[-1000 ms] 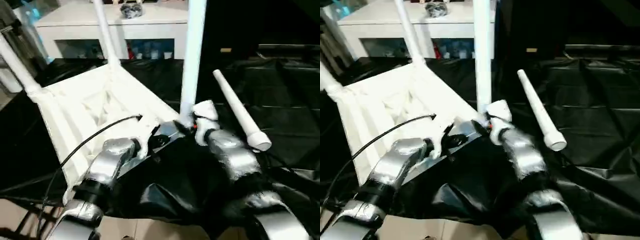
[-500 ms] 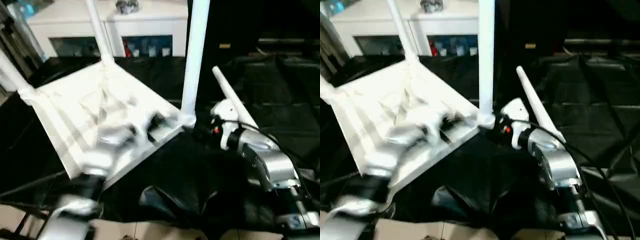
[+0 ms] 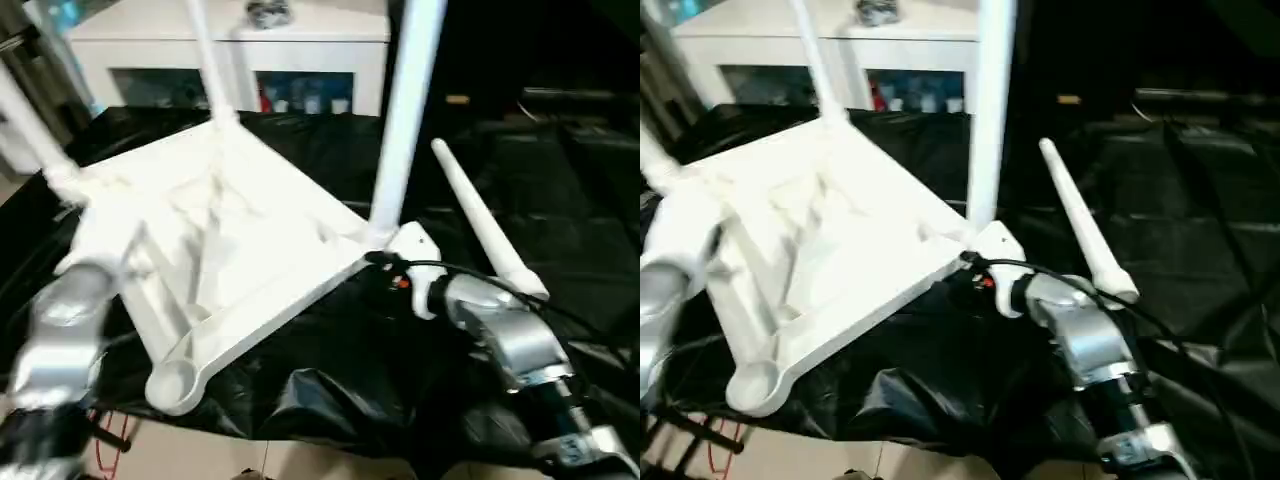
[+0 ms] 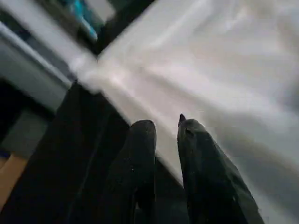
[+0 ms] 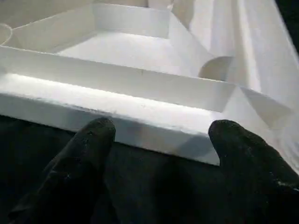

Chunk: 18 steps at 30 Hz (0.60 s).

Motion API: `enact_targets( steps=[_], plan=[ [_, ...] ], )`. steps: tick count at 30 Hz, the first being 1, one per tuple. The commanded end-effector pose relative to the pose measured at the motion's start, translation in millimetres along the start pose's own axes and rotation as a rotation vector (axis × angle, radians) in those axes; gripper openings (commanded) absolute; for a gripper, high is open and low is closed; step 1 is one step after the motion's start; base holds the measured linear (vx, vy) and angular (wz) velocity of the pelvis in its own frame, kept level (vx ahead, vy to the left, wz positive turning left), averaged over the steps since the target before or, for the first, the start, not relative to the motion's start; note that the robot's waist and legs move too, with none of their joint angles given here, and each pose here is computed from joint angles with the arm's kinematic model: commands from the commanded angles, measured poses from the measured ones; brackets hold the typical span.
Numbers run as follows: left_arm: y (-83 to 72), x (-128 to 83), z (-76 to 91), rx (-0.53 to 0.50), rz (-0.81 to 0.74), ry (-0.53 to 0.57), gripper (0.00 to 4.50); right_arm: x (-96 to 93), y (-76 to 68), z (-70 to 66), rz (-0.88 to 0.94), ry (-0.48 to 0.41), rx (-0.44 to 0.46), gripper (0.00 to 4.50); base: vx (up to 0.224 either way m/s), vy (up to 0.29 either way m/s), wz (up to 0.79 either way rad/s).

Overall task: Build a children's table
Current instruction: Rotate table base

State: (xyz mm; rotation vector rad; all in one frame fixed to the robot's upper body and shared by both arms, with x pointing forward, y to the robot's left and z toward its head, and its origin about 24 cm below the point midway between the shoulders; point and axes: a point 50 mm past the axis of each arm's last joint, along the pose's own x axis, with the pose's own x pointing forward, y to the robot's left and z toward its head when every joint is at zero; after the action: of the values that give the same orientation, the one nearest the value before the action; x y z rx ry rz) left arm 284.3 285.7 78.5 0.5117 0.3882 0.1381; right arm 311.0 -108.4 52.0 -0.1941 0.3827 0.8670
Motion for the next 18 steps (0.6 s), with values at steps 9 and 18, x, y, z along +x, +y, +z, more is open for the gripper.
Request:
enact_targets(
  steps=[9,18],
  plan=[
    [-50.3,-16,-17.2,0.091,-0.581,0.148,0.04,25.4,0.7,0.7,-0.056,0.05,0.027,2.68,0.0,0.0,0.0],
    [-58.4,-24,-16.6,0.178,-0.811,0.201,0.0,17.1,-26.5,32.7,-0.272,-0.135,0.044,1.92,0.0,0.0,0.0]
  ],
)
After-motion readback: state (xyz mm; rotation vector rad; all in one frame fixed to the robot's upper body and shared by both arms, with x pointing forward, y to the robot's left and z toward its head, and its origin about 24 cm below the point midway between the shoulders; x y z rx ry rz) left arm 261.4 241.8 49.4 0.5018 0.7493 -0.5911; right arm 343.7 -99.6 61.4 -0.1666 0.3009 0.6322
